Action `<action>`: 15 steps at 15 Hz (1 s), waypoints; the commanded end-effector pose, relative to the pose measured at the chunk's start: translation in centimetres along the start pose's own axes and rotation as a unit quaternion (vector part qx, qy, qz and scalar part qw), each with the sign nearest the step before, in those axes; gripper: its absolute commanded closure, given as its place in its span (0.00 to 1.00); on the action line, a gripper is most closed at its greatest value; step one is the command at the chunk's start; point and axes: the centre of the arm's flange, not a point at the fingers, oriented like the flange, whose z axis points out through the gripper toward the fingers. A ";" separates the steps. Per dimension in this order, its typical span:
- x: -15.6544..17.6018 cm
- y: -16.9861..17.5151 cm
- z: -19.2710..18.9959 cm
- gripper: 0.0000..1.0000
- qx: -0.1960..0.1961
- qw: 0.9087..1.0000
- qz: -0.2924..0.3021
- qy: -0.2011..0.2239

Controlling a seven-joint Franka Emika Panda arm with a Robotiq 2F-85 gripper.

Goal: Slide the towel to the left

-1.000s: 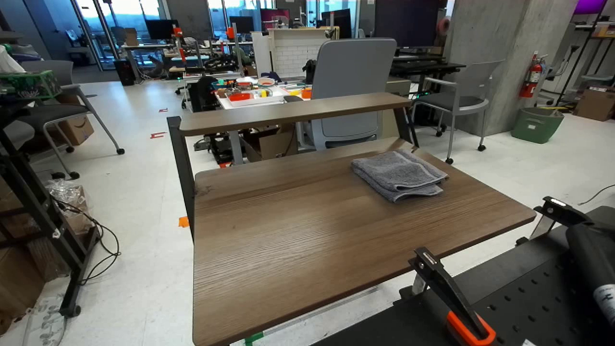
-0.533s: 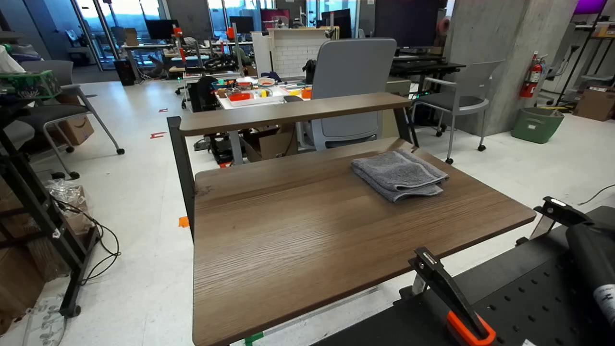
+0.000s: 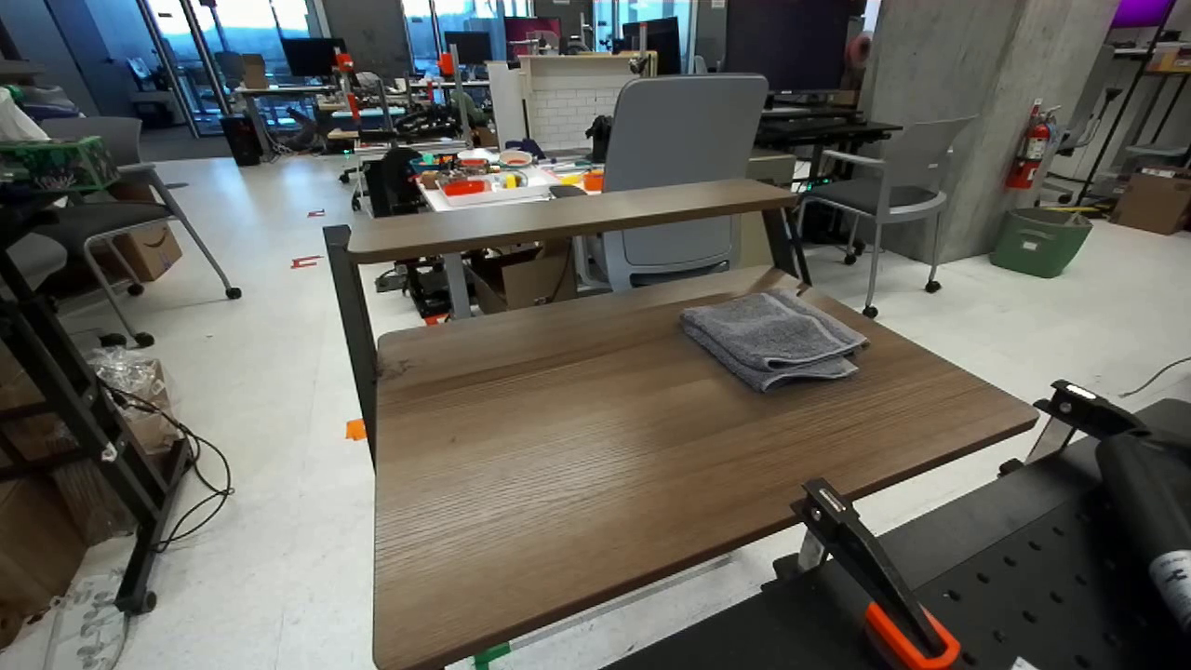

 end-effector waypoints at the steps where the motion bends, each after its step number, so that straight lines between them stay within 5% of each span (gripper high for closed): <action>1: 0.0 0.0 0.0 0.00 0.000 1.000 0.000 0.000; 6: 0.0 0.0 0.0 0.00 0.000 1.000 0.000 0.000; 9: 2.2 0.2 1.3 0.00 -0.016 0.998 0.050 0.032; 15: 8.6 1.3 9.4 0.00 -0.037 0.994 0.101 0.009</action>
